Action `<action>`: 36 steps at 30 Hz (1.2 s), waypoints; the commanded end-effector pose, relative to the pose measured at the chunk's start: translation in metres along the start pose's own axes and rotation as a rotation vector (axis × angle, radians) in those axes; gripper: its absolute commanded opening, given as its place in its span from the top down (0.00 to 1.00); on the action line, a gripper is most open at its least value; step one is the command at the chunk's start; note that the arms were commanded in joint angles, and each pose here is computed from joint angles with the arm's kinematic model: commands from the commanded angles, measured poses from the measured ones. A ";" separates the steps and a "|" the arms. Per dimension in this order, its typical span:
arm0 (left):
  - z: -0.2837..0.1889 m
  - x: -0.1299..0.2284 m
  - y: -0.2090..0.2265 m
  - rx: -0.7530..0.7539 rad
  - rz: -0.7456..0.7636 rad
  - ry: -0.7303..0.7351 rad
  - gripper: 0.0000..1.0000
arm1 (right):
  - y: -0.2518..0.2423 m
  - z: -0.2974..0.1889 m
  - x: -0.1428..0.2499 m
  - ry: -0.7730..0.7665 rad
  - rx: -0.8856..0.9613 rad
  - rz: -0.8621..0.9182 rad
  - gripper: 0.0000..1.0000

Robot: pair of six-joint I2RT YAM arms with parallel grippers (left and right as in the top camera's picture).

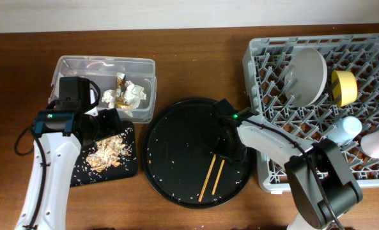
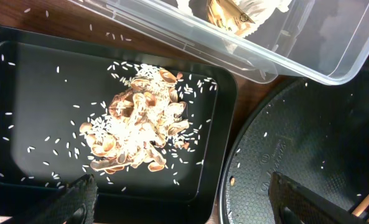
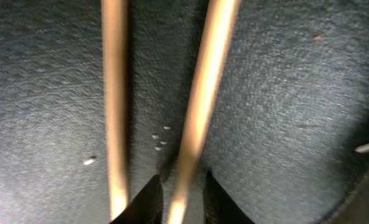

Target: Sort waste into correct bins and load items into the dishwasher rack

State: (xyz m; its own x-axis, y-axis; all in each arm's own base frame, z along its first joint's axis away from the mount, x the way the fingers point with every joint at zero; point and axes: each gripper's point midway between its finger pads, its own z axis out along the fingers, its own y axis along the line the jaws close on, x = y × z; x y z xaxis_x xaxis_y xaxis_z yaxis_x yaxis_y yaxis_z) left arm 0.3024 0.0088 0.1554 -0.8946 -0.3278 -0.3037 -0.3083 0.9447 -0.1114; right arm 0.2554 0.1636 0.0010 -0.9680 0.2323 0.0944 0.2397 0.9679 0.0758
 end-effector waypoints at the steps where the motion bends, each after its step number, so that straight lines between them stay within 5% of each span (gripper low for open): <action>1: -0.002 0.000 -0.001 0.012 -0.009 -0.004 0.13 | -0.015 0.007 0.001 0.004 0.081 0.019 0.88; 4: -0.002 0.000 -0.001 0.012 -0.009 -0.004 0.13 | -0.014 0.007 0.004 0.021 0.073 0.010 0.96; 9: -0.002 0.000 -0.001 0.012 -0.009 -0.004 0.13 | 0.010 -0.024 -0.001 0.007 -0.019 -0.057 0.96; 13: -0.002 0.000 -0.001 0.012 -0.009 -0.004 0.13 | 0.023 -0.124 -0.036 -0.172 -0.098 -0.258 0.96; 16: -0.002 0.000 -0.001 0.012 -0.009 -0.004 0.13 | -0.021 -0.174 -0.071 -0.268 0.006 -0.387 0.96; 21: -0.002 0.000 -0.001 0.012 -0.009 -0.004 0.13 | -0.107 -0.163 -0.094 -0.185 0.089 -0.338 0.96; 25: -0.002 0.000 -0.001 0.012 -0.009 -0.004 0.13 | -0.122 -0.124 -0.091 -0.080 0.093 -0.353 0.95; 27: -0.002 0.000 -0.001 0.012 -0.009 -0.004 0.13 | -0.120 -0.121 -0.095 -0.091 0.089 -0.349 0.90; 31: -0.002 0.000 -0.001 0.012 -0.009 -0.004 0.13 | -0.108 -0.128 -0.101 -0.119 0.026 -0.354 0.62; 36: -0.002 0.000 -0.001 0.012 -0.009 -0.004 0.13 | -0.064 -0.190 -0.102 -0.235 -0.164 -0.347 0.59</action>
State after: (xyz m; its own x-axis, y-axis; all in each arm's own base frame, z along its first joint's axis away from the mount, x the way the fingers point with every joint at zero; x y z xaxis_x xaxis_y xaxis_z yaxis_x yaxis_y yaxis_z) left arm 0.3022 0.0081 0.1554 -0.8953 -0.3278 -0.3016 -0.3073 0.9447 -0.1145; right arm 0.3424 0.0296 0.1317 -0.9944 -0.0786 -0.0701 -0.0849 0.9922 0.0913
